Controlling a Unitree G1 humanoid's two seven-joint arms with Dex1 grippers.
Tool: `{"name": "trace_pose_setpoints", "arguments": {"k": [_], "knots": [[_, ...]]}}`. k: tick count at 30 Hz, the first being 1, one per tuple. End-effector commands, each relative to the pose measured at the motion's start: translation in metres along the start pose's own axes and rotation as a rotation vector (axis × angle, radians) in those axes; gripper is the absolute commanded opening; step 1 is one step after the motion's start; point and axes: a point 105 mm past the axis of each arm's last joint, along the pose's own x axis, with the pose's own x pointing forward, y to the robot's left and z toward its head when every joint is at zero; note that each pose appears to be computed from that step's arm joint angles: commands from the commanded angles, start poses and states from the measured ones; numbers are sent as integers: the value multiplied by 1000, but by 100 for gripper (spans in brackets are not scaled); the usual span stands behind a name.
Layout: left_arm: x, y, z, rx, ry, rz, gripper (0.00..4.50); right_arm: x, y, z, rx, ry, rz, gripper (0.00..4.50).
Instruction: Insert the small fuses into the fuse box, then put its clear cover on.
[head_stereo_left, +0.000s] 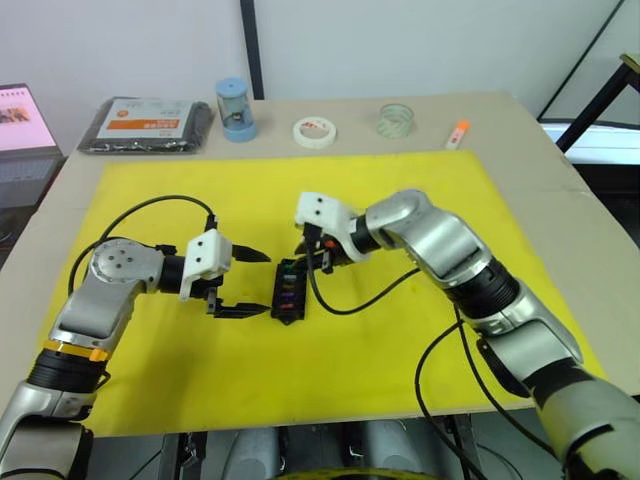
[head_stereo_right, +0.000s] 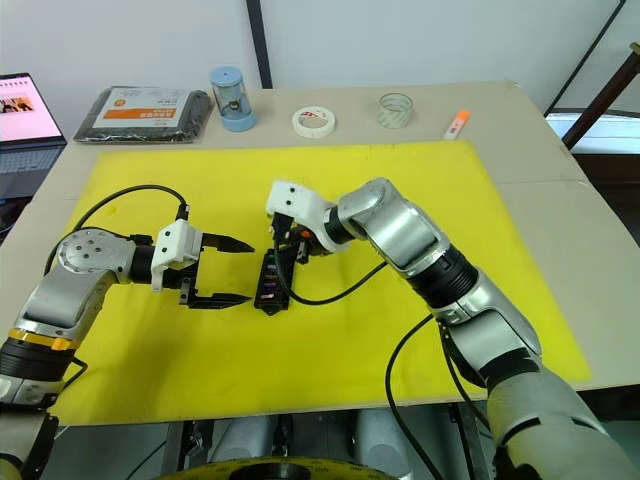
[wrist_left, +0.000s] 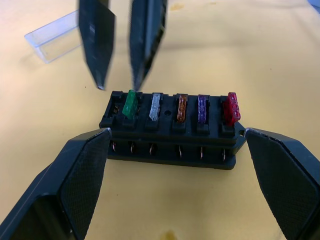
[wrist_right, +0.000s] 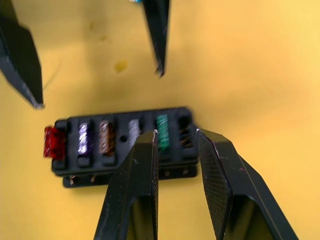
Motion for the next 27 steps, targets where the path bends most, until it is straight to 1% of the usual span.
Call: {"name": "trace_pose_setpoints", "arguments": {"k": [1,5,6,7,9,13,24,27], "knots": [[0,1,6,33,-10,6,450,-10,2,23,-52,-75,-6,130],[-2,2,5,31,-5,11,450,-9,5,27,-46,-101,7,130],[-2,3,5,30,-3,14,450,-7,6,27,-41,-106,11,90],[-3,3,5,30,-2,17,450,-5,7,26,-37,-109,16,70],[-4,5,5,28,-1,21,450,-1,9,23,-25,-114,32,2],[-4,6,5,25,-3,28,450,6,8,12,-6,-104,42,2],[-6,8,5,19,-1,32,450,12,2,-5,17,-65,29,2],[-6,8,5,20,-2,32,450,15,4,-15,32,-48,40,2]]}}
